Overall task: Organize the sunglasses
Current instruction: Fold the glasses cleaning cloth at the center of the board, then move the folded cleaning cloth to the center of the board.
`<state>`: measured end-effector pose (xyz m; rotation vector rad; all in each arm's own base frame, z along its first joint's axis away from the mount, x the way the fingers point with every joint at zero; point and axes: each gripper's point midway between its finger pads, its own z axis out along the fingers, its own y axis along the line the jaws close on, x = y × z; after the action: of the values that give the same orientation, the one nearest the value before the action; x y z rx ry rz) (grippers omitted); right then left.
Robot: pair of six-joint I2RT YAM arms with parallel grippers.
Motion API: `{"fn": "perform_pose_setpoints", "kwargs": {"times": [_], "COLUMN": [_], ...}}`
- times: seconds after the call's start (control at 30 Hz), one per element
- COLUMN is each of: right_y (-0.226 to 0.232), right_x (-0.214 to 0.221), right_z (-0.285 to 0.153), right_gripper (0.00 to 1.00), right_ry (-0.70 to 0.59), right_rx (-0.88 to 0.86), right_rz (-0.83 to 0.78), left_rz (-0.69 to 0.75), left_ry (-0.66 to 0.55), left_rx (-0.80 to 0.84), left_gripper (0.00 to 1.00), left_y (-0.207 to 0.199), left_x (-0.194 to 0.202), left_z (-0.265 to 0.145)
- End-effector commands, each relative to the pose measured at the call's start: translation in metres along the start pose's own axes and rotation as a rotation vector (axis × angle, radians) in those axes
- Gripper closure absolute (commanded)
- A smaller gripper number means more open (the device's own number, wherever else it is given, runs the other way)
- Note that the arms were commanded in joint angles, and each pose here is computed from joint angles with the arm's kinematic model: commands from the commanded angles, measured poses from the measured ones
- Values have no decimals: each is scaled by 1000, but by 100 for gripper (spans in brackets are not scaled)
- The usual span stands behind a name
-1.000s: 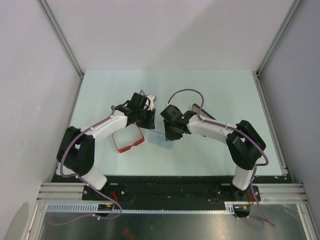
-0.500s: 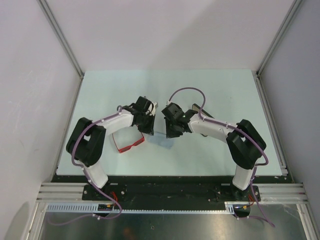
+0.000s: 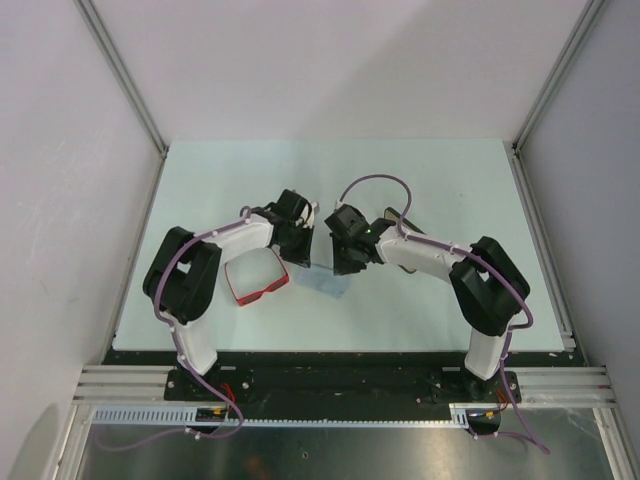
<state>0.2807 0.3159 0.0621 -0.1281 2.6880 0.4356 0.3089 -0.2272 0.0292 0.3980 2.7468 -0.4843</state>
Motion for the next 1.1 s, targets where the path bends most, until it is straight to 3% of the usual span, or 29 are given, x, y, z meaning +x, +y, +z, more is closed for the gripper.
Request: {"fn": "perform_pose_setpoints", "kwargs": {"times": [0.0, 1.07], "right_y": [0, -17], "right_x": [-8, -17], "right_z": [2, -7], "right_gripper": [79, 79], "right_ry": [-20, -22], "right_rx": [-7, 9], "right_rz": [2, -18], "left_rz": [-8, -5], "left_ry": [-24, -48], "left_rx": [1, -79], "left_gripper": [86, 85], "left_y": [-5, -1], "left_x": [-13, -31], "left_z": [3, 22]}}
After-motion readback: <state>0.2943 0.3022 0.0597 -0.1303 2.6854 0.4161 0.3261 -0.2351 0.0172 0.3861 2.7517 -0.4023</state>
